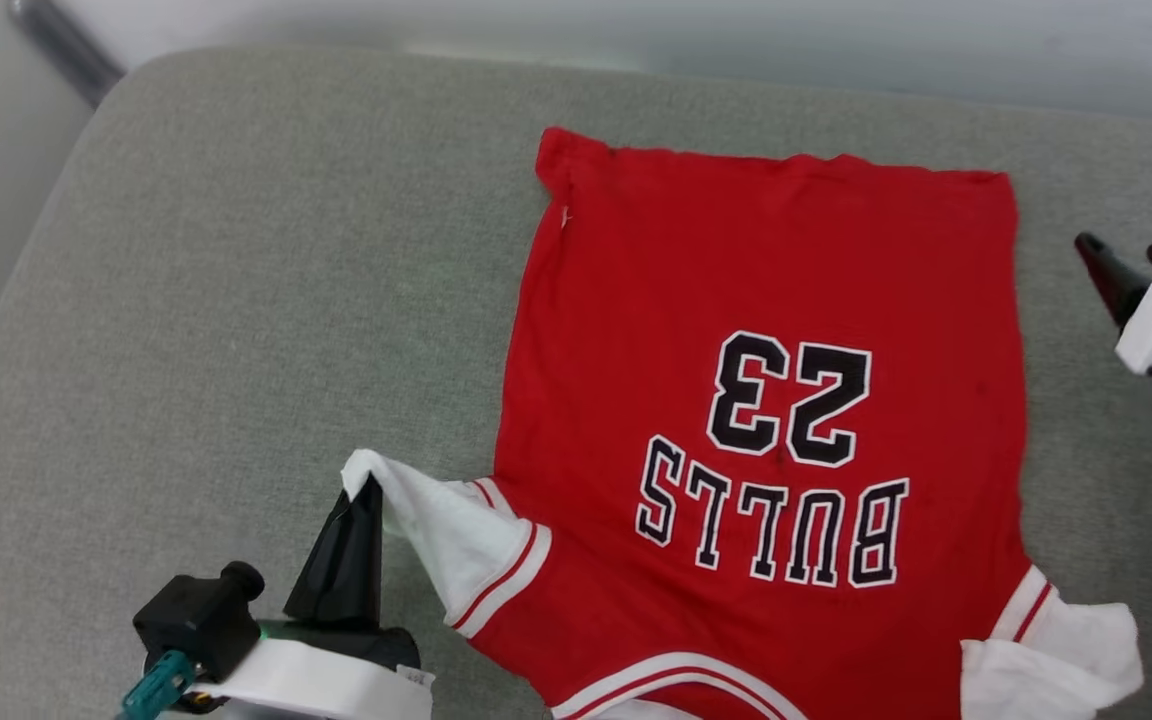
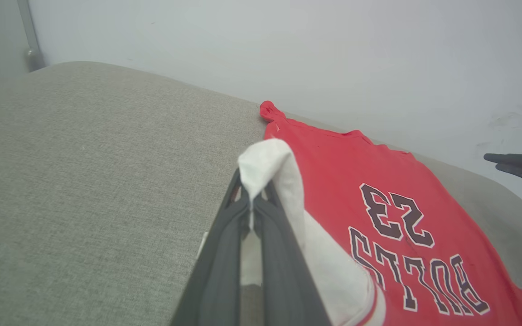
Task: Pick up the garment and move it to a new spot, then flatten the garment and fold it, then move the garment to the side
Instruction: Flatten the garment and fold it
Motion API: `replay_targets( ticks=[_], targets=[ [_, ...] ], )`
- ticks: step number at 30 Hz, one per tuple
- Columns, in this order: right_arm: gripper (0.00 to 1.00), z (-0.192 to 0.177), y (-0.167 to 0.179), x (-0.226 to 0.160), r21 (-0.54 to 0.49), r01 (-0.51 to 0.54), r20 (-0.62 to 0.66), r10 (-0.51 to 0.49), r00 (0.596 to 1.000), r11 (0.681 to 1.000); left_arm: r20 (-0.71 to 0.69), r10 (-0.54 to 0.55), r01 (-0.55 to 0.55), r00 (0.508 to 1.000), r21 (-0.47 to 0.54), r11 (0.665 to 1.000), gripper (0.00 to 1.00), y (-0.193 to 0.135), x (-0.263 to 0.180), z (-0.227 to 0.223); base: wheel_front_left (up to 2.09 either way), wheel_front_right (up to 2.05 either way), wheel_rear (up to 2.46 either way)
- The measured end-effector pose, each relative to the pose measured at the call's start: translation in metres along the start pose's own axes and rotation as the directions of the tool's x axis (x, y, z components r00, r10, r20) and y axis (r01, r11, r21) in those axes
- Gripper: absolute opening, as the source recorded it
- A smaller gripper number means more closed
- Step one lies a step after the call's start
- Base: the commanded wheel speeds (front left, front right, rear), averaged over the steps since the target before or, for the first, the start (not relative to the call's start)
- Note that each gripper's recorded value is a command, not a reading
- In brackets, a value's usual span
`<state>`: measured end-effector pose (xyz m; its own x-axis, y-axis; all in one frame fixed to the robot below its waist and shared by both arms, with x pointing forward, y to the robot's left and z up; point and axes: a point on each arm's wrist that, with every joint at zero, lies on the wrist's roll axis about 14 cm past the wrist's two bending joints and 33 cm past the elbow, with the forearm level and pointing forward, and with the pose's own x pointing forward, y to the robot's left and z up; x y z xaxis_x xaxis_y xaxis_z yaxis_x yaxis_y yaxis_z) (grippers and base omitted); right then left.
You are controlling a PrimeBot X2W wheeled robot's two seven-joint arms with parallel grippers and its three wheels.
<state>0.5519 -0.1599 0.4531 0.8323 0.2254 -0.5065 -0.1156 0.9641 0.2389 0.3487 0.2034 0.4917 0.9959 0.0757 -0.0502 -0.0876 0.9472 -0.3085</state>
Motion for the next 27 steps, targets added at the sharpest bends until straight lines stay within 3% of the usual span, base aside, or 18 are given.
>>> replay_targets(
  ticks=[10,18,23,24,25,27],
  targets=[
    [1.00,0.005,0.009,0.083,-0.045,0.009,-0.230,-0.019,0.973,0.999,0.002,0.025,-0.025,1.000,-0.010,1.000,0.00,0.005,0.020,-0.008,0.00,0.00,0.00],
    [1.00,-0.039,0.018,0.131,-0.040,0.002,-0.369,-0.017,0.929,0.999,-0.055,0.055,-0.055,0.997,0.007,0.998,0.00,0.018,0.031,-0.030,0.00,0.00,0.00],
    [1.00,-0.062,0.013,0.139,-0.020,0.017,-0.459,-0.024,0.888,1.000,-0.068,0.061,-0.060,0.996,0.010,0.998,0.00,0.022,0.037,-0.038,0.00,0.00,0.00],
    [0.37,-0.062,0.012,0.138,-0.009,0.022,-0.470,-0.024,0.883,1.000,-0.069,0.060,-0.059,0.996,0.011,0.998,0.00,0.022,0.037,-0.039,0.00,0.00,0.00],
    [0.00,-0.064,0.011,0.136,-0.005,0.027,-0.486,-0.026,0.873,1.000,-0.068,0.061,-0.060,0.996,0.009,0.998,0.00,0.023,0.038,-0.039,0.00,0.00,0.00],
    [0.00,-0.065,0.009,0.133,-0.001,0.037,-0.504,-0.033,0.863,0.999,-0.066,0.059,-0.058,0.996,0.011,0.998,0.00,0.022,0.038,-0.039,0.00,0.00,0.00]
  ],
)
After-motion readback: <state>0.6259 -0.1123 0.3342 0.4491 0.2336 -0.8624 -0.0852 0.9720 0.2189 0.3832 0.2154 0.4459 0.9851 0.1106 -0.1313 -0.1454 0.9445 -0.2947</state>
